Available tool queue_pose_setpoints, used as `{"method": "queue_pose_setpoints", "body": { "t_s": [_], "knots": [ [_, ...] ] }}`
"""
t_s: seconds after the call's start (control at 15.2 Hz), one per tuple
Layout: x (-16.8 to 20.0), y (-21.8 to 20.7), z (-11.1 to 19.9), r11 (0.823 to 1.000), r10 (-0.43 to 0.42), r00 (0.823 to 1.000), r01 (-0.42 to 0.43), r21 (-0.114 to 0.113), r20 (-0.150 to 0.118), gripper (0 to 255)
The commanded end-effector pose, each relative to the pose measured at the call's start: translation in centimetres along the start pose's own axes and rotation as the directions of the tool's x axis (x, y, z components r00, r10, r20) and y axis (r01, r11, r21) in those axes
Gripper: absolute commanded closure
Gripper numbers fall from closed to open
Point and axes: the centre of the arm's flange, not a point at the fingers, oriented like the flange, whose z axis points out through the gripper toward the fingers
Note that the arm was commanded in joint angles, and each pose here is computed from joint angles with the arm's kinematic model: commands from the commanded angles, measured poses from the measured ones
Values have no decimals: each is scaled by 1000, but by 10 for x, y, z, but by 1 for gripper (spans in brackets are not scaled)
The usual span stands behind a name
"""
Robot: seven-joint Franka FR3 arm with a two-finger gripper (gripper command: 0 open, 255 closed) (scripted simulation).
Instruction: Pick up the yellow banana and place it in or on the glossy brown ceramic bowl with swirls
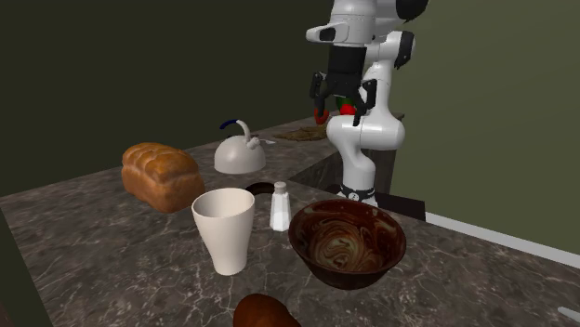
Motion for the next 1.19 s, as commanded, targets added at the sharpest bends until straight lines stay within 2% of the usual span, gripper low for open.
{"method": "queue_pose_setpoints", "body": {
  "t_s": [0.0,0.53,1.12],
  "knots": [
    [0,0,0,1000,0,1000,0,0,0,0],
    [44,66,69,996,87,996,-86,18,-28,0],
    [89,142,147,982,184,981,-182,41,-57,0]
  ]
}}
